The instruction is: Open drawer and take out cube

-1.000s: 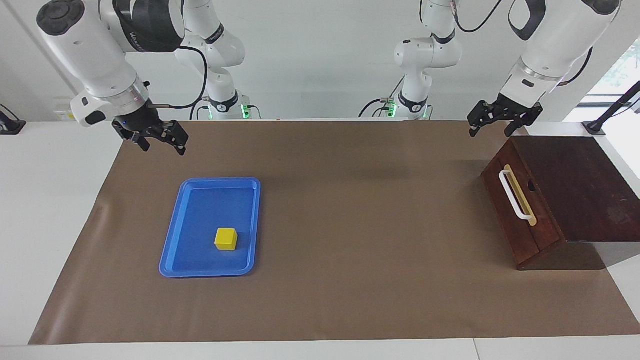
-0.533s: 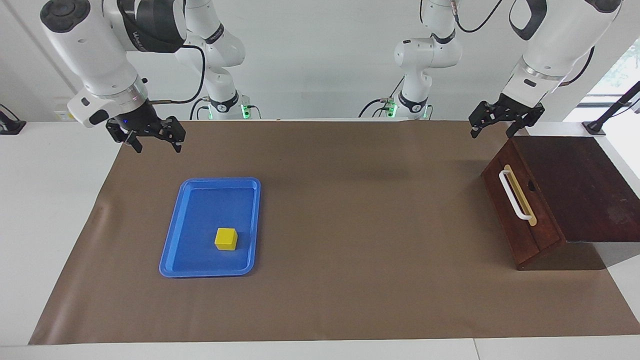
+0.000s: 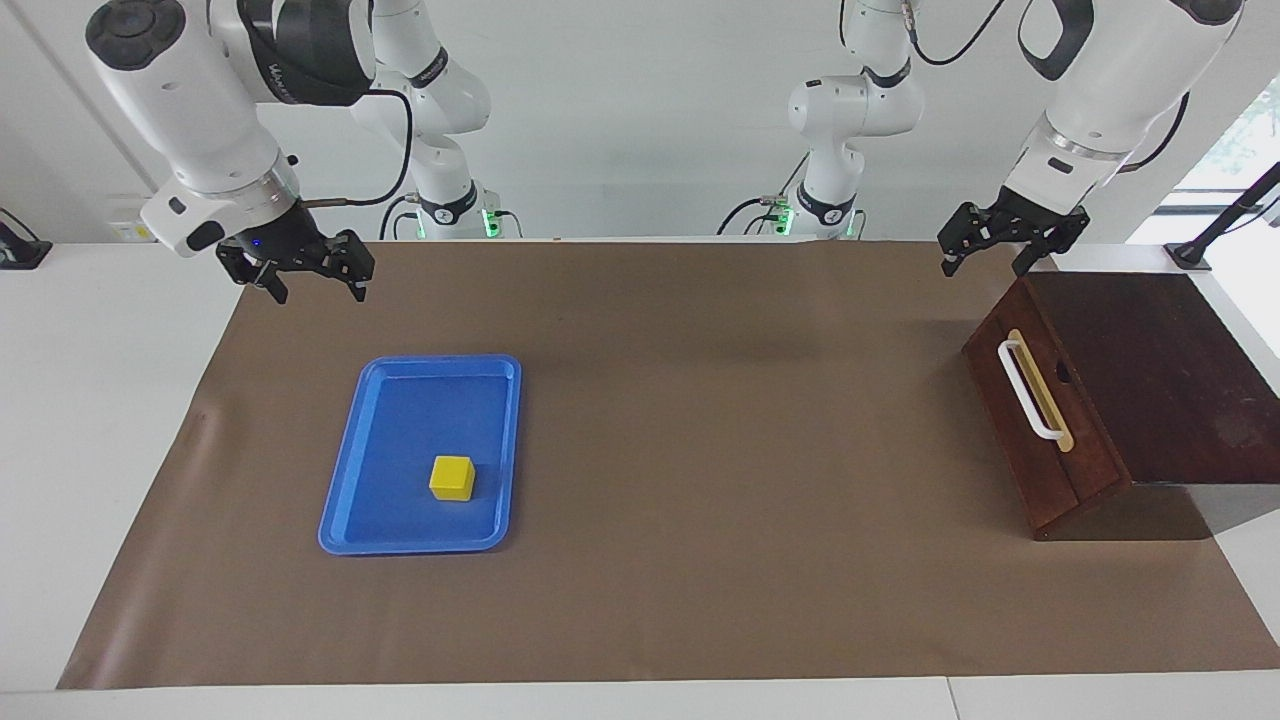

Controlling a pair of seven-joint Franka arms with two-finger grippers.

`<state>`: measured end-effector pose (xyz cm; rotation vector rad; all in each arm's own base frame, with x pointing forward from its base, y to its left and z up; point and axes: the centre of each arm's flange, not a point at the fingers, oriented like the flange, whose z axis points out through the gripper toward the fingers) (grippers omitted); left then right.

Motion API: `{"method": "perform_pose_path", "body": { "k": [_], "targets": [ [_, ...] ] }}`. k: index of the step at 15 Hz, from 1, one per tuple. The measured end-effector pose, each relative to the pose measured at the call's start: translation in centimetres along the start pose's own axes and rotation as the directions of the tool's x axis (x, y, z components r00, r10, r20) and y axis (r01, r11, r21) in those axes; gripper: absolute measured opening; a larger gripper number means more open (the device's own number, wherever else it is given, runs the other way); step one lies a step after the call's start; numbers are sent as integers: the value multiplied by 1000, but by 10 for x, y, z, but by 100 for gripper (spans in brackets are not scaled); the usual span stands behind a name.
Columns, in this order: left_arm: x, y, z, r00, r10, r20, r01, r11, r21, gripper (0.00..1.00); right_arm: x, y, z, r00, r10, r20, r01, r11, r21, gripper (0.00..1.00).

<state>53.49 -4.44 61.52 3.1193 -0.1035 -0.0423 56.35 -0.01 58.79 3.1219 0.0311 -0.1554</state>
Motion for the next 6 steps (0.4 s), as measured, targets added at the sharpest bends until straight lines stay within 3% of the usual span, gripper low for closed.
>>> {"method": "perform_pose_path", "body": {
  "k": [6],
  "targets": [
    [0, 0, 0, 1000, 1, -2, -1, 1000, 0, 100, 0, -1, 0, 1000, -2, 3, 2, 1000, 0, 100]
  ]
}}
